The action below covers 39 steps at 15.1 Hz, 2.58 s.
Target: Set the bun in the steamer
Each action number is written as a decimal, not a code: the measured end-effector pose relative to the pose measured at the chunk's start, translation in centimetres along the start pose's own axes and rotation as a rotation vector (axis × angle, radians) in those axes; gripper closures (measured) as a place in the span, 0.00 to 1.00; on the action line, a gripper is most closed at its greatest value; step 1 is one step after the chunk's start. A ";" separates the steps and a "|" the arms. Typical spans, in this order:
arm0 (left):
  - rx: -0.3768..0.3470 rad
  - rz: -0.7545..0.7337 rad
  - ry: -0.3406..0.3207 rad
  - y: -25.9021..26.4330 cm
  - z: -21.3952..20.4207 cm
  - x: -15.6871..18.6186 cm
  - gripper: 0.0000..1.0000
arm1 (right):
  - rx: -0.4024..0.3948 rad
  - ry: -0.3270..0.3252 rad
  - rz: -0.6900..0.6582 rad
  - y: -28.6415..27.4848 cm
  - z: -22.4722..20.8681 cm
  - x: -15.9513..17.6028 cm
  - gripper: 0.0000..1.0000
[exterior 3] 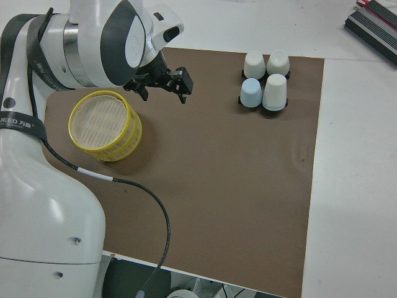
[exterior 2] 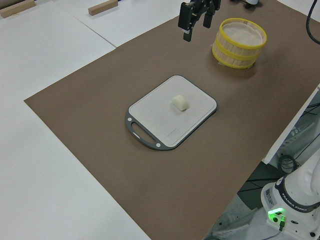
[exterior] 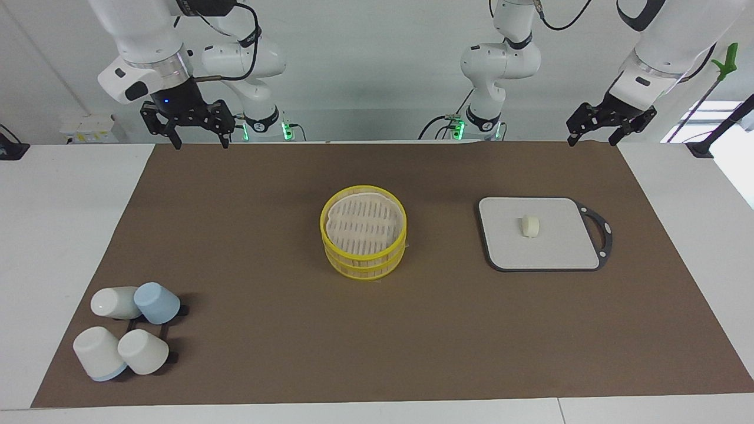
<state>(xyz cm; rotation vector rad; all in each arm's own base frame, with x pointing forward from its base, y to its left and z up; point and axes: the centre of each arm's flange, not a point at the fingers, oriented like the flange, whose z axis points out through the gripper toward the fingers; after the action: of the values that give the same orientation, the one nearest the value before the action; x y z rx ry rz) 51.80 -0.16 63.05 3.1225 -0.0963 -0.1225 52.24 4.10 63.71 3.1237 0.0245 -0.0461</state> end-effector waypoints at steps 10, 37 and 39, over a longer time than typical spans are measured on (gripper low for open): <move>0.000 0.000 0.000 0.0 0.0 0.0 0.00 | 0.107 0.052 0.013 -24.0 5.6 3.8 0.00; -0.004 0.178 0.074 2.0 30.4 1.0 0.85 | -0.045 -0.010 -0.110 -28.4 16.2 9.6 0.91; -0.057 0.124 0.023 2.8 25.9 2.7 0.88 | -0.056 -0.075 -0.186 -21.0 12.0 9.9 0.91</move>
<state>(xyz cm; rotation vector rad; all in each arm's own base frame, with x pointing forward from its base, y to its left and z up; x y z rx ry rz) 52.30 -3.43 37.04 3.0499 -0.2797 -0.0858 61.45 25.01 51.06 3.0506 0.3099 -0.1617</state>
